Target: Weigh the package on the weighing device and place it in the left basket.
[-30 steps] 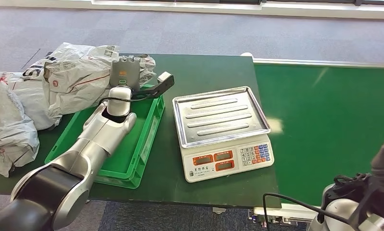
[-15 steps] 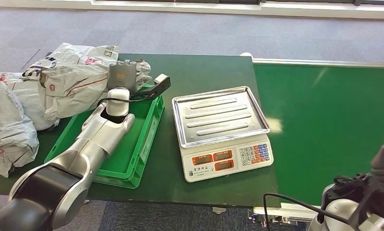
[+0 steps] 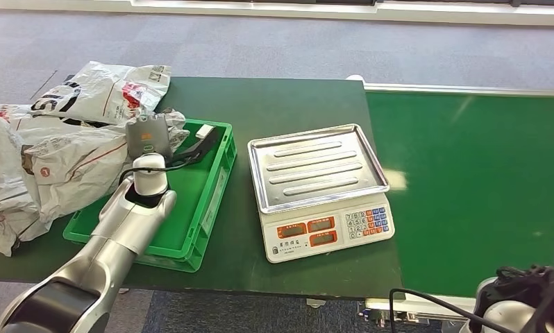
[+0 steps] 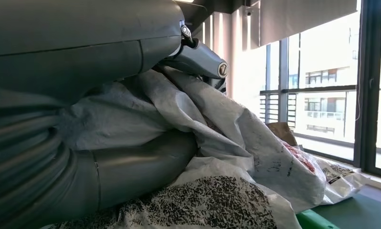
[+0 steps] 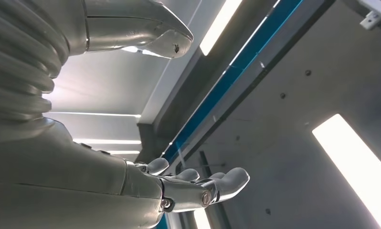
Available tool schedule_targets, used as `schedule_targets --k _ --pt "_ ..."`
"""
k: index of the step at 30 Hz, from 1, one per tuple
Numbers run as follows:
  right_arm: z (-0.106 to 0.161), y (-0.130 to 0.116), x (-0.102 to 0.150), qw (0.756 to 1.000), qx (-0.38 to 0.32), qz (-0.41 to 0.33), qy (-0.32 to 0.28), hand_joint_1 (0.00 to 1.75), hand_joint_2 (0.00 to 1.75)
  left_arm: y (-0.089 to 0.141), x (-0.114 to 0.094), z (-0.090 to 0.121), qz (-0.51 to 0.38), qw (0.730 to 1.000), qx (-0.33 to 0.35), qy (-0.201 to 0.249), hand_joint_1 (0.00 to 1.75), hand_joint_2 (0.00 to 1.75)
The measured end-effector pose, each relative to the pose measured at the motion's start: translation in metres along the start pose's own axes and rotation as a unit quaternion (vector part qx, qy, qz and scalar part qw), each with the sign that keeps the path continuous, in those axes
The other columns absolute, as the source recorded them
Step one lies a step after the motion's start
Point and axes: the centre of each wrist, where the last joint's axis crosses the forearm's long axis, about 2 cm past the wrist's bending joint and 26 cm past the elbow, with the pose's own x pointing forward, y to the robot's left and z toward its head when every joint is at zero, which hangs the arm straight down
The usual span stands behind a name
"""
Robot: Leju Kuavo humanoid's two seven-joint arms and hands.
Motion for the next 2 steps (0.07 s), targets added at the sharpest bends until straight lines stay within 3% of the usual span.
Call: schedule_targets --k 2 --pt "0.0003 -0.0008 -0.0008 1.000 0.000 0.002 0.000 0.00 1.75 -0.0008 -0.0027 0.0028 0.000 1.000 0.001 0.002 1.75 1.75"
